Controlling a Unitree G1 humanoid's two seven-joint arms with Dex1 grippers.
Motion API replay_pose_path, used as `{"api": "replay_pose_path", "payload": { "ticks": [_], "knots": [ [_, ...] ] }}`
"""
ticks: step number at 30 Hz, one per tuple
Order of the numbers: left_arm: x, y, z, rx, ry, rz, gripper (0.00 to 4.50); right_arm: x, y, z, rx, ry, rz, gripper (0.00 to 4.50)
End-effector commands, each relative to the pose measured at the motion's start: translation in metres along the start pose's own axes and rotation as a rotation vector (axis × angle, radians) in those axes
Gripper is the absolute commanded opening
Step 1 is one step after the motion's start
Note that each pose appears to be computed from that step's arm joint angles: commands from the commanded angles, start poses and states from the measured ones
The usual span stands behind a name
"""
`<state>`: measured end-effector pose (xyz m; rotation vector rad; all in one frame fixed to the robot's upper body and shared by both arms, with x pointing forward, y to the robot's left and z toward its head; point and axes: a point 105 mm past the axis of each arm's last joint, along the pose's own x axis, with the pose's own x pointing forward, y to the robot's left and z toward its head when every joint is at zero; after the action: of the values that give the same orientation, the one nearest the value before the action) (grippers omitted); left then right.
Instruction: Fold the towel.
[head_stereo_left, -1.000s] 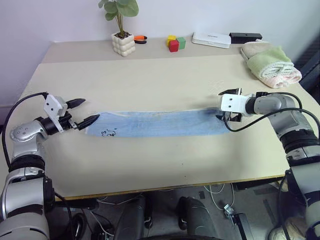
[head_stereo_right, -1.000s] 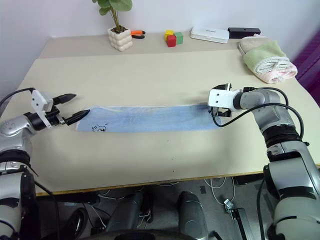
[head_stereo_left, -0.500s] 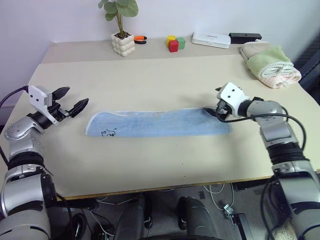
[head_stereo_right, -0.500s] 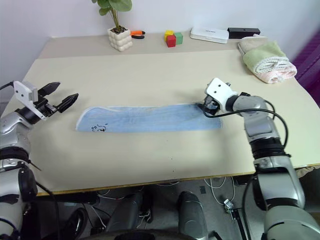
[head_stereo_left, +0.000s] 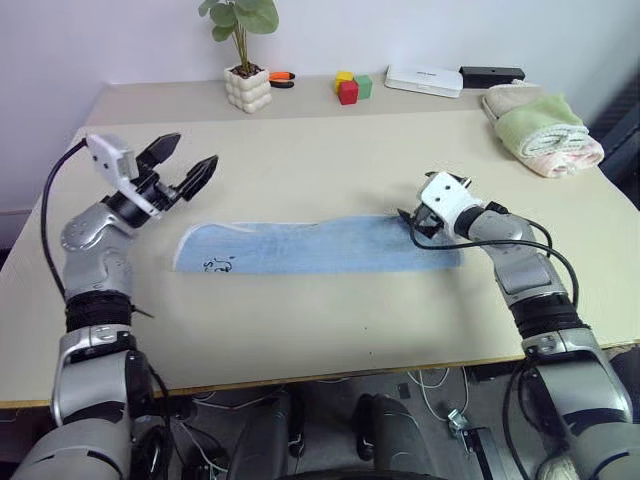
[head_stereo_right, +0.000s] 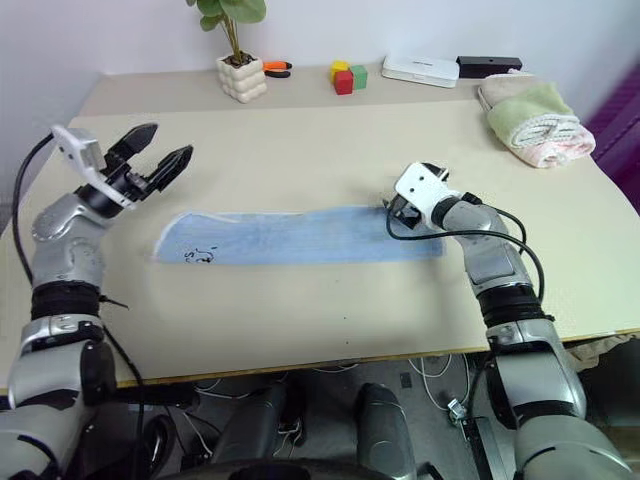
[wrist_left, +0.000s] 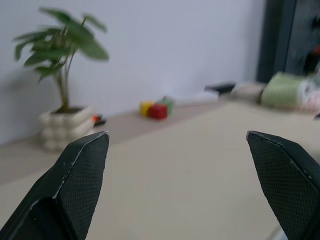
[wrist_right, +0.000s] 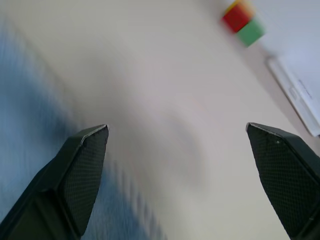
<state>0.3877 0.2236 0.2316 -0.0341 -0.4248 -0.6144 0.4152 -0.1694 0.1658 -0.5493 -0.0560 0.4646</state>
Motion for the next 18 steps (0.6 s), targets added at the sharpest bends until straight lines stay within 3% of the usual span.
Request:
{"api": "replay_pose_path", "payload": {
  "ticks": [1, 3, 7, 10, 13, 18],
  "knots": [
    [0.013, -0.023, 0.010, -0.121, -0.071, 0.018, 4.25, -0.008, 0.000, 0.041, 0.352, -0.200, -0.021, 4.24],
    [0.018, -0.040, 0.008, -0.209, -0.089, 0.017, 3.65, -0.012, 0.007, 0.048, 0.454, -0.234, -0.006, 3.62],
    [0.025, -0.081, -0.015, -0.309, -0.048, 0.025, 1.58, -0.019, 0.021, 0.048, 0.656, -0.240, -0.043, 1.52],
    [0.022, -0.095, -0.035, -0.359, -0.014, 0.047, 0.04, -0.020, 0.035, 0.040, 0.698, -0.203, -0.085, 0.01],
    [0.022, -0.103, -0.061, -0.369, 0.046, 0.073, 0.04, -0.017, 0.050, 0.023, 0.746, -0.128, -0.133, 0.01],
    [0.018, -0.086, -0.083, -0.299, 0.109, 0.178, 0.04, -0.014, 0.064, -0.004, 0.718, -0.001, -0.174, 0.01]
  ]
}}
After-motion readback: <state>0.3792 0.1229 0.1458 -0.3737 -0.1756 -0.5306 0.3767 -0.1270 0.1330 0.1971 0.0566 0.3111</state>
